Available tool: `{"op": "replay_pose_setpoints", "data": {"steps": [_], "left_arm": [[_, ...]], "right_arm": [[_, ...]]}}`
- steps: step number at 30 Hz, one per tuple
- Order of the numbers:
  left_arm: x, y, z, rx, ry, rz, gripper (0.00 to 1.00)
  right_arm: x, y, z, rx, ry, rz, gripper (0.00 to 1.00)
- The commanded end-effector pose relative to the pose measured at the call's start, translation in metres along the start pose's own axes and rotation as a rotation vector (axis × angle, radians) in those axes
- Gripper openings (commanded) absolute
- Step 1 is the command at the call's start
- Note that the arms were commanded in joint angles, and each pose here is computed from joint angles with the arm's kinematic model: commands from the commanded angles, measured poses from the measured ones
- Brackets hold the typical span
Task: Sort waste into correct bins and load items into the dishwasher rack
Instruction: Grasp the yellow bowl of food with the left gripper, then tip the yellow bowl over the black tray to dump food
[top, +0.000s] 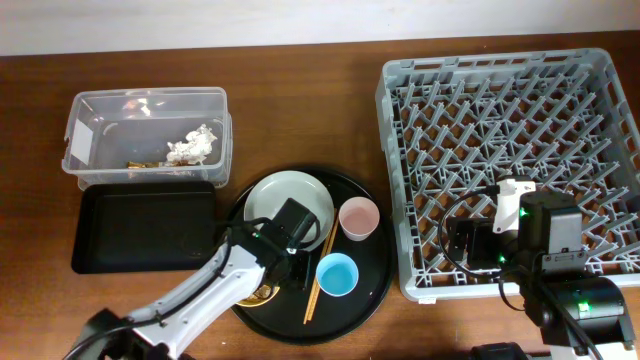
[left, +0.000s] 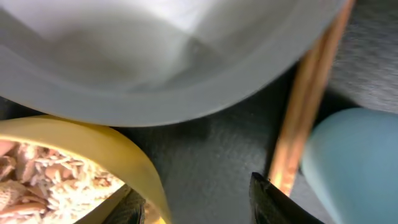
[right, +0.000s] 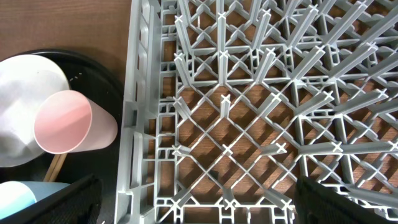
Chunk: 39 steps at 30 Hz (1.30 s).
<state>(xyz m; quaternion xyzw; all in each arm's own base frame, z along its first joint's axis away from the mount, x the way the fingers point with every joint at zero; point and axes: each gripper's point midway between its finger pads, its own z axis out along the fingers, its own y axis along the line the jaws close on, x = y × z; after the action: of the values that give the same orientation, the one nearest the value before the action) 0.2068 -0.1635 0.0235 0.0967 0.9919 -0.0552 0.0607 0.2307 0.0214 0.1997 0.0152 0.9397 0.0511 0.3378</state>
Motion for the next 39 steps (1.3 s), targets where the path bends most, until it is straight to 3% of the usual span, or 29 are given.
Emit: {"op": "replay_pose_setpoints", "data": {"steps": [1,3,6,11,17,27,31,39], "left_arm": [[0.005,0.009,0.010,-0.055,0.026,0.001,0.44],[0.005,0.009,0.010,-0.055,0.026,0.001,0.31],[0.005,0.009,0.010,-0.055,0.027,0.001,0.00],[-0.001,0.005,-0.006,-0.056,0.025,0.002,0.00],[-0.046,0.006,-0.074,-0.017,-0.140,-0.053,0.00],[-0.075,0.135,-0.120,0.251,-0.302,-0.248,0.00],[-0.081,0.161,-0.122,0.517,-0.388,-0.277,0.00],[-0.092,0.200,-0.100,1.006,-0.484,-0.549,0.00]], "right_arm": [[-0.005,0.002,-0.004,-0.009,-0.015,0.008,0.99],[-0.005,0.002,-0.004,-0.009,-0.015,0.008,0.99],[-0.005,0.002,-0.004,-0.009,-0.015,0.008,0.99],[-0.005,0.002,-0.004,-0.009,-0.015,0.008,0.99],[-0.005,0.002,-0.004,-0.009,-0.015,0.008,0.99],[-0.005,0.002,-0.004,-0.009,-0.015,0.008,0.99],[-0.005,0.002,-0.004,-0.009,-0.015,0.008,0.99],[-0.005,0.002,-0.004,-0.009,-0.015,0.008,0.99]]}}
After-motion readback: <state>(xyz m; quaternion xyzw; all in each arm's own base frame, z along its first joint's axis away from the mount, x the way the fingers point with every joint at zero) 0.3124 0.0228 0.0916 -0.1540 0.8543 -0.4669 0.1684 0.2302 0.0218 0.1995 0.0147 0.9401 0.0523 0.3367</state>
